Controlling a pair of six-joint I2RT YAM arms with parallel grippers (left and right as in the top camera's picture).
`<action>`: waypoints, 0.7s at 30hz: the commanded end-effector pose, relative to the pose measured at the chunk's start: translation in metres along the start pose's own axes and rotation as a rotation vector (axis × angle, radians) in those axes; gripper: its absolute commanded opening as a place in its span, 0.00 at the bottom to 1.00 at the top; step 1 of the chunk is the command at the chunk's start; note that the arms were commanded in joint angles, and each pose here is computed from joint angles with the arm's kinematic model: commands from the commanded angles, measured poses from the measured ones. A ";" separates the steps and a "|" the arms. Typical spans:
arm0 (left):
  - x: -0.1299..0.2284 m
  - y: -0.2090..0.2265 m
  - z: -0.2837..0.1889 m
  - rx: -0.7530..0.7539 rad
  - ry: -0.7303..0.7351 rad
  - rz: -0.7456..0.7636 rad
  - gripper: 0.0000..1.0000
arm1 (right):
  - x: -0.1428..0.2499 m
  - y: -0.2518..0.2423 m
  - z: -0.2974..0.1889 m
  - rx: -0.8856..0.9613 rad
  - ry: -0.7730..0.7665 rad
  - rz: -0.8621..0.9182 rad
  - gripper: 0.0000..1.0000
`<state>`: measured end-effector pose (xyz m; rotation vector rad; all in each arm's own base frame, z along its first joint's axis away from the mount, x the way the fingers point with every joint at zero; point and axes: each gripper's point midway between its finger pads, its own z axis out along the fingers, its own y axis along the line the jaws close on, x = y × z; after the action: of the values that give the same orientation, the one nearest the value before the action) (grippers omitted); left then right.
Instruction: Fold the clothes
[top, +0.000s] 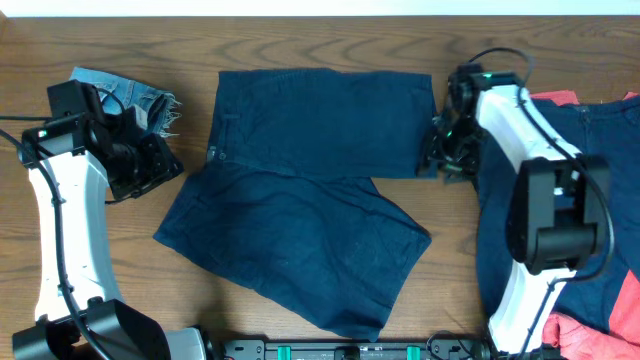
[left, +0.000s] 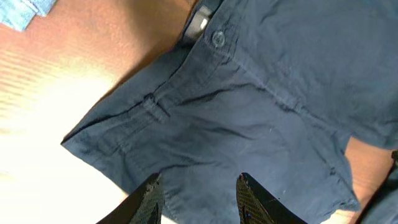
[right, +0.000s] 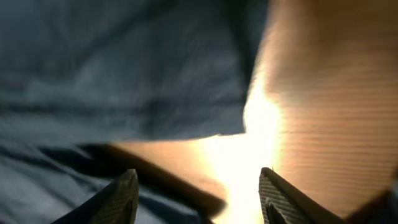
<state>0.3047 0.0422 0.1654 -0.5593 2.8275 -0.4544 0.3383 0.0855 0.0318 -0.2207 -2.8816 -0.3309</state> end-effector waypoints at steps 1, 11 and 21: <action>-0.001 0.002 -0.006 -0.021 -0.013 0.033 0.40 | 0.006 0.008 0.011 0.027 0.025 -0.099 0.61; -0.001 0.002 -0.006 -0.020 -0.012 0.033 0.40 | -0.057 0.001 0.006 0.052 -0.225 0.013 0.72; 0.000 -0.010 -0.002 -0.013 -0.010 0.077 0.40 | -0.090 0.007 0.032 0.033 -0.302 -0.009 0.06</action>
<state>0.3044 0.0373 0.1646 -0.5151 2.8441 -0.4391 0.4318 0.0891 0.0087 -0.2595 -3.2512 -0.3214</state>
